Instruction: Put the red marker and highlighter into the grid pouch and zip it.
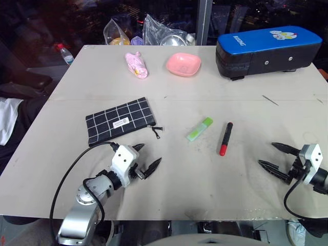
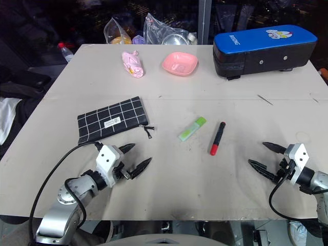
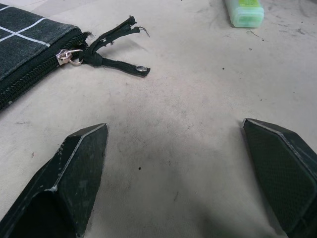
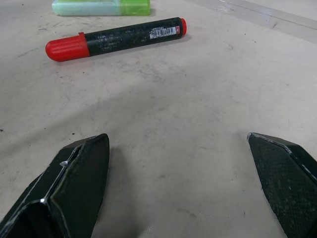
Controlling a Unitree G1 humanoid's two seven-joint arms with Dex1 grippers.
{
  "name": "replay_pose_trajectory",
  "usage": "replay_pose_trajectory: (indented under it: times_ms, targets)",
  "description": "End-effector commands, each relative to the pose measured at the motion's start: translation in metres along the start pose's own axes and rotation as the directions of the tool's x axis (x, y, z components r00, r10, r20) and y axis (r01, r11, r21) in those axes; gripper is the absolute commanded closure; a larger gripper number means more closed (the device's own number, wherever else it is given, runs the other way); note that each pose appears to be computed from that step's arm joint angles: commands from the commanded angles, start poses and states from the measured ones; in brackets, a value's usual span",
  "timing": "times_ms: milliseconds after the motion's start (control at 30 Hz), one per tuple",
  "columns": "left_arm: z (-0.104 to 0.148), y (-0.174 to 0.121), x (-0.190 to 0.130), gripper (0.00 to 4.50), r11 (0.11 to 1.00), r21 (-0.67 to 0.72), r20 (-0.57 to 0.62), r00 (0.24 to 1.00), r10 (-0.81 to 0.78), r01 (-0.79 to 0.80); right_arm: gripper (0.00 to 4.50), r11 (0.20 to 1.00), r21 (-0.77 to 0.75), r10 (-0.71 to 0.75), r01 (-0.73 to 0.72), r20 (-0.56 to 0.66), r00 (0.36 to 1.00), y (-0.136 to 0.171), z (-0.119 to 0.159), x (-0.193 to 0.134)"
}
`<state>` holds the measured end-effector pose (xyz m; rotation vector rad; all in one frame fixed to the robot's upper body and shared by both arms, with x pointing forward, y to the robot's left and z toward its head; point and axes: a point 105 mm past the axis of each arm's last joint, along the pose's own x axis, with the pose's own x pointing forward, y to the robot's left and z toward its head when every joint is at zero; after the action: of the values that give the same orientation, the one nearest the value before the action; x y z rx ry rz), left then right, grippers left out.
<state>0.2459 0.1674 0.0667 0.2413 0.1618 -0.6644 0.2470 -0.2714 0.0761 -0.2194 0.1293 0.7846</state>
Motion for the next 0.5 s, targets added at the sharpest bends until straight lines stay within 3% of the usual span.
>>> replay_pose_trajectory:
  times_ms: [33, 233, 500]
  targets:
    - [0.001, 0.007, -0.009, 0.08, 1.000, 0.013, 0.003, 1.000, 0.017, -0.017, 0.00, 0.999, -0.031, 0.040, -0.038, 0.062, 0.997, 0.004, 0.018, 0.005]
    - [0.007, 0.032, -0.034, 0.08, 0.999, 0.033, 0.018, 0.999, 0.036, -0.036, 0.00, 0.983, -0.043, 0.181, -0.177, 0.152, 0.972, 0.032, 0.046, 0.022]
    - [0.004, 0.095, -0.084, 0.08, 0.984, 0.123, -0.041, 0.990, 0.135, -0.129, 0.00, 0.958, -0.069, 0.286, -0.278, 0.254, 0.924, 0.055, 0.081, 0.042]
